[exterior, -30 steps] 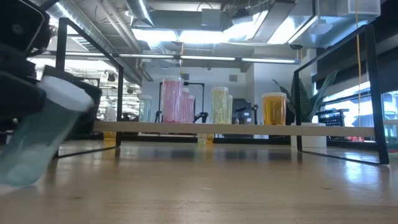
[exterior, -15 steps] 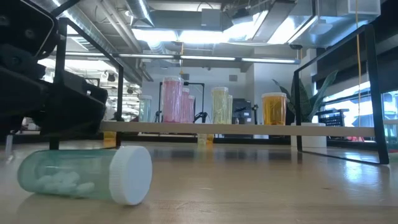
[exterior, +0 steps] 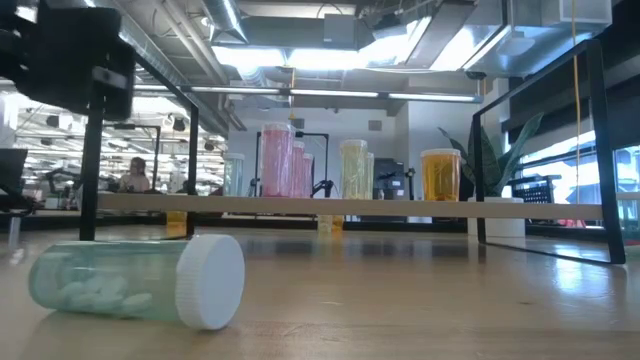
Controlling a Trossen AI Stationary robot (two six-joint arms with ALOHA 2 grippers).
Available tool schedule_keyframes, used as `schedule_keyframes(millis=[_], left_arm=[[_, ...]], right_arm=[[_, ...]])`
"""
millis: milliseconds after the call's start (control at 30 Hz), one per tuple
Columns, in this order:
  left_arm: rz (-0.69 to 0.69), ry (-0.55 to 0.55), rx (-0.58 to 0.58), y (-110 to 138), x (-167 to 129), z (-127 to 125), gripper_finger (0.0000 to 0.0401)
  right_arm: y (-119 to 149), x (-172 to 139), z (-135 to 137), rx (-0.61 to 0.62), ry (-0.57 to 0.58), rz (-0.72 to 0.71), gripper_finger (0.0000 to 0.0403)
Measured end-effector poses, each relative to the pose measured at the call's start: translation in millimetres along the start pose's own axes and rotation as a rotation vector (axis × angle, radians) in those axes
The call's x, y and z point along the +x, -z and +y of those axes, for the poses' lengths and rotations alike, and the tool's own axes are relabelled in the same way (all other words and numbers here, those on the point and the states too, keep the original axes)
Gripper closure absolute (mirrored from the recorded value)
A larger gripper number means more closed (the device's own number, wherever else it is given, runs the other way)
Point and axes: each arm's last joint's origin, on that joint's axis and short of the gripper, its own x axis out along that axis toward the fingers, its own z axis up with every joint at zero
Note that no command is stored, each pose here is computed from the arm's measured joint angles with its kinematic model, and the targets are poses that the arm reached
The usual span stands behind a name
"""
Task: Pick and place medicine bottles onto shelf by color
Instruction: Put the bottom blue pill bottle on the shelf aligned with the other blue pill bottle
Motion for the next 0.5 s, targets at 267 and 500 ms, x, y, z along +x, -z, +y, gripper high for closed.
schedule_keyframes(millis=[267,500], left_arm=[[0.135,-0.084,0.083,-20.8,-4.4,-14.6,0.0226],[0.237,-0.096,0.096,-49.6,-3.9,-21.7,0.0226]], right_arm=[[0.0,0.0,0.0,0.000,0.000,0.000,0.0184],[-1.5,1.1,-1.6,-0.137,0.004,-0.001,0.0184]])
